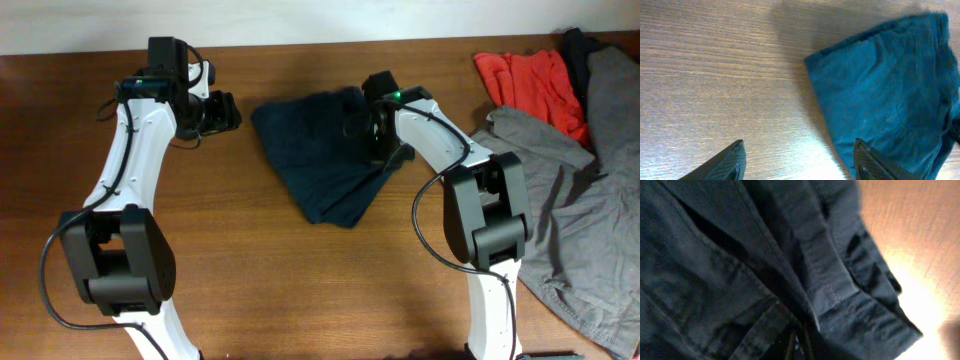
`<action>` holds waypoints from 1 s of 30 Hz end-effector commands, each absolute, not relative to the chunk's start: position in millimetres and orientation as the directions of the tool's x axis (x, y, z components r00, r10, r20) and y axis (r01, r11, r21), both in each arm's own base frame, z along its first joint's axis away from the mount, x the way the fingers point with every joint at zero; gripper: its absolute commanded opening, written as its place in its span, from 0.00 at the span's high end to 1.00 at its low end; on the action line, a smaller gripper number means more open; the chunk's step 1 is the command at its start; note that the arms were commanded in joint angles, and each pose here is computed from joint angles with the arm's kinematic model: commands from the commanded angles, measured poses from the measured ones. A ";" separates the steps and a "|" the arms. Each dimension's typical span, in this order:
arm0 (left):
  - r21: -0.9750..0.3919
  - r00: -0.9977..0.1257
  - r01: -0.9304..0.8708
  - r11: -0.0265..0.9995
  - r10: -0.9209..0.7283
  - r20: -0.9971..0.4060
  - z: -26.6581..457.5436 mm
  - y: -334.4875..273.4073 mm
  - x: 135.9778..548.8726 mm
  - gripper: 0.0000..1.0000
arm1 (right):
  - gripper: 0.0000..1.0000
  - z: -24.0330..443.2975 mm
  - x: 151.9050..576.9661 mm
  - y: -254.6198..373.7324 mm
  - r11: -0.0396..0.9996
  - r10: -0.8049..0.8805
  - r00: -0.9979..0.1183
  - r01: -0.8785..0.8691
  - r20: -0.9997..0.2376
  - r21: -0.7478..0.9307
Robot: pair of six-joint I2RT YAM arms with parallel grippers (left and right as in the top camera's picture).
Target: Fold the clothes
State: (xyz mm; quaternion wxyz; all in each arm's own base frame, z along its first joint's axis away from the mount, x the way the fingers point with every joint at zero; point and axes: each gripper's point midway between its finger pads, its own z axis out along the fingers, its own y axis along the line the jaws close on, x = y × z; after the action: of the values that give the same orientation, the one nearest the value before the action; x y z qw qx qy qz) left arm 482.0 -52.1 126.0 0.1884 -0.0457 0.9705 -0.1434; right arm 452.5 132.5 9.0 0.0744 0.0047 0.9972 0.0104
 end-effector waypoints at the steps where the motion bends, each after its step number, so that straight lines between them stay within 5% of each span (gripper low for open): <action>1: -0.291 -0.924 -0.020 0.957 -0.128 -0.360 126.7 -53.1 484.9 0.32 | 0.87 14.0 480.2 140.7 0.998 -0.057 -0.968 -0.064 -0.244 0.023; 10: -0.288 -0.906 0.006 0.958 -0.117 -0.406 131.5 -53.6 495.2 0.31 | 0.83 25.3 480.7 226.1 0.894 -0.357 -0.858 -0.428 -0.368 0.132; 15: -0.269 -0.864 0.226 0.936 0.065 -0.500 140.9 -74.8 503.3 0.30 | 0.87 48.2 484.3 202.7 0.944 -0.323 -0.872 -0.322 -0.368 -0.068; 18: -0.189 -0.813 0.334 0.923 0.180 -0.554 139.4 -83.5 513.1 0.23 | 0.86 105.7 486.6 185.9 0.953 -0.302 -0.857 -0.281 -0.417 -0.112; 23: -0.100 -0.768 0.365 0.926 0.239 -0.594 123.1 -78.7 536.0 0.18 | 0.80 184.8 472.1 169.1 0.961 -0.274 -0.830 -0.257 -0.486 -0.102; 30: -0.131 -0.808 0.370 0.920 0.249 -0.534 53.0 -86.9 546.4 0.23 | 0.80 249.6 442.1 155.3 0.962 -0.265 -0.788 -0.252 -0.555 -0.101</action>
State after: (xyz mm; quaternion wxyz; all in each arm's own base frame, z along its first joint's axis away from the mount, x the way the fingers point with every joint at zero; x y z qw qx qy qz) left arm 545.8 -84.7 90.0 0.2915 0.1515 0.9372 -0.1171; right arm 449.8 160.6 228.3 0.2776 -0.1420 0.9501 -0.0036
